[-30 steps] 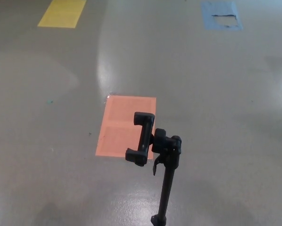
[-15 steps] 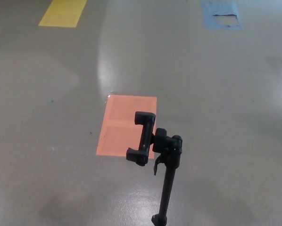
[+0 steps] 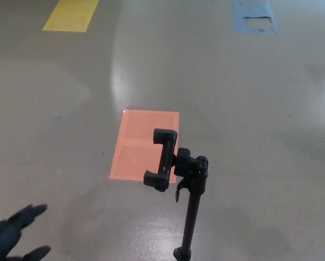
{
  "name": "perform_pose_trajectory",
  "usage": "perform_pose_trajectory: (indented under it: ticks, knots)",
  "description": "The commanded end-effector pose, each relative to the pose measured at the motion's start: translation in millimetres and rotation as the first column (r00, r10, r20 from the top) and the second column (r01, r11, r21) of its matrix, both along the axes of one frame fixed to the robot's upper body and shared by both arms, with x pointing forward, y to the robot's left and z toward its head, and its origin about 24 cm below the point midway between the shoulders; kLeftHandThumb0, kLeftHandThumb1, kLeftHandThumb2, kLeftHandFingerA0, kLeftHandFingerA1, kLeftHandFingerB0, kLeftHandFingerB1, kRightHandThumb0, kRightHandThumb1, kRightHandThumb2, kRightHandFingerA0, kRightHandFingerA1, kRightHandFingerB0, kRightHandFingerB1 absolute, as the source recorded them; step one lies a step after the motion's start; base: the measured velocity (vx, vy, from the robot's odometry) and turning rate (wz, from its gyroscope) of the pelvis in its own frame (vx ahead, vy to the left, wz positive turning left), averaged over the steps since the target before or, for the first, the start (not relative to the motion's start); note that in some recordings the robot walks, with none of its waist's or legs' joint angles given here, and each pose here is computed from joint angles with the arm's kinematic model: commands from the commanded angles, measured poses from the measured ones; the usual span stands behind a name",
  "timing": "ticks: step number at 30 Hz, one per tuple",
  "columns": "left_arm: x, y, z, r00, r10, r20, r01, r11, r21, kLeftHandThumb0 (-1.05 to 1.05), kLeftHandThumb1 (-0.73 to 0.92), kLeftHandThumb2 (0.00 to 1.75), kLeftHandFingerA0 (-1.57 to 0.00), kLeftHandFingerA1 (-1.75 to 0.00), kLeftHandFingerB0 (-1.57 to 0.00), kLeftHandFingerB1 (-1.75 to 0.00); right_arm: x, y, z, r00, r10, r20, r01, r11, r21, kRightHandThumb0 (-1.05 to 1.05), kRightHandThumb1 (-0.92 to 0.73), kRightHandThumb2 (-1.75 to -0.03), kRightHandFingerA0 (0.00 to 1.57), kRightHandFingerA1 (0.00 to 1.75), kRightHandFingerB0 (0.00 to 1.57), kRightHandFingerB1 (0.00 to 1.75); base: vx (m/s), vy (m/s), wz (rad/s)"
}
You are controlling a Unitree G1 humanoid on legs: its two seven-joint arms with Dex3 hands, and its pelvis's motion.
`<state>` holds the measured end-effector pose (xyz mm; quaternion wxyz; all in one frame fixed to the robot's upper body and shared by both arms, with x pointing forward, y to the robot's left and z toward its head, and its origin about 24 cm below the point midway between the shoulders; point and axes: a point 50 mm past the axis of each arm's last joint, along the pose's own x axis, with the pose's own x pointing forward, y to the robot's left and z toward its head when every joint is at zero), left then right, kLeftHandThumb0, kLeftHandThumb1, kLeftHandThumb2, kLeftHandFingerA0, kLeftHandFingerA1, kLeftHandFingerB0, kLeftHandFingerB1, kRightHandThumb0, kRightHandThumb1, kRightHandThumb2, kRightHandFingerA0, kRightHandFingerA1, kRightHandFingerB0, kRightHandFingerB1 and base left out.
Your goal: The robot uses its left hand to grab the top of a phone stand kept on the floor and tilt it upwards to adjust its angle
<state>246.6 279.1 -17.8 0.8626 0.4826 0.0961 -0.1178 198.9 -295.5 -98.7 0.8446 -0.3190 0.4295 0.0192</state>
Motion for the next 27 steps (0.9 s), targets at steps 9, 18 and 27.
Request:
perform_pose_trajectory:
  ticks: [9,18,27]
  knots:
    - [18.2,-62.3,92.5,0.799,-0.525,0.292,0.442,0.843,0.306,-0.66,0.81,0.64,-0.39,-0.35,-0.09,-0.26,2.7,-8.3,4.9,1.0,-0.015,-0.011,0.015,1.0,0.011,-0.62,-0.76,-0.63,0.17,0.36,0.18,0.29,0.0,0.0,0.0]
    - [35.2,-78.8,123.5,0.71,-0.616,0.341,0.463,0.773,0.433,-0.37,0.4,0.99,0.0,-0.46,0.0,-0.49,7.6,-7.5,7.3,1.0,0.014,-0.016,-0.014,1.0,-0.009,-0.64,-0.79,-0.67,0.14,0.38,0.17,0.32,0.0,0.0,0.0]
    - [49.0,-87.3,137.8,0.676,-0.648,0.35,0.458,0.742,0.49,-0.81,0.61,0.94,-0.11,-0.42,-0.03,-0.24,11.4,-9.4,10.6,1.0,0.016,-0.014,-0.016,1.0,-0.004,-0.63,-0.76,-0.63,0.18,0.37,0.21,0.31,0.0,0.0,0.0]
